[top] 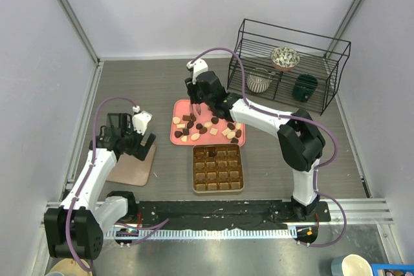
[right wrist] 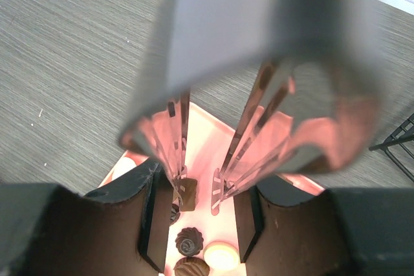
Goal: Pack the chocolate
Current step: Pick up the fake chocolate from the plate.
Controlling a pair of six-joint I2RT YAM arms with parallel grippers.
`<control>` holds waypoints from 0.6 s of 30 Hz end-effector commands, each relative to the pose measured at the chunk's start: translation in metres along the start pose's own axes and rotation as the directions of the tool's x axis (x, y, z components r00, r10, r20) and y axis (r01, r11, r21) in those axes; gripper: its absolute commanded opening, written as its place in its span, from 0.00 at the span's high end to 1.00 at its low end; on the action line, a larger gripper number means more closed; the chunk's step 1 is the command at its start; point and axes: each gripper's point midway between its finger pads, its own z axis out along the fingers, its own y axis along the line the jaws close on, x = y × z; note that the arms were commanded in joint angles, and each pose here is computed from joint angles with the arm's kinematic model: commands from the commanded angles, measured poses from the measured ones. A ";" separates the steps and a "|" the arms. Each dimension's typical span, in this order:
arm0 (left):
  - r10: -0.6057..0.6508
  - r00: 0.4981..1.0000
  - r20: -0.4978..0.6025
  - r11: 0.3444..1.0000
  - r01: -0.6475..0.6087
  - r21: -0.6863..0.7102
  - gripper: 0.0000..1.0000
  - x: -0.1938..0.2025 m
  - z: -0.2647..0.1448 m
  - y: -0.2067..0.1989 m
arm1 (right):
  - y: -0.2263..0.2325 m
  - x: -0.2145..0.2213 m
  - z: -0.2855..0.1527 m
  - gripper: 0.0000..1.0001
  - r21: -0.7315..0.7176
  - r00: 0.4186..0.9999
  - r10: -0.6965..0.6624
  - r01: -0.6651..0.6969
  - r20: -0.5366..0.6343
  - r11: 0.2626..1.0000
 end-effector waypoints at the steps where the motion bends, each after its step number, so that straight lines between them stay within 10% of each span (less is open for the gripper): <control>1: 0.005 0.999 0.037 1.000 -0.004 -0.013 0.00 -0.007 -0.001 0.003 | 0.002 -0.070 -0.024 0.57 -0.020 0.987 0.029 -0.026 0.160 0.999; 18: 0.001 0.999 0.037 1.000 -0.001 -0.010 0.00 -0.006 -0.001 0.002 | 0.008 -0.073 -0.030 0.58 -0.055 0.985 0.040 -0.031 0.165 0.998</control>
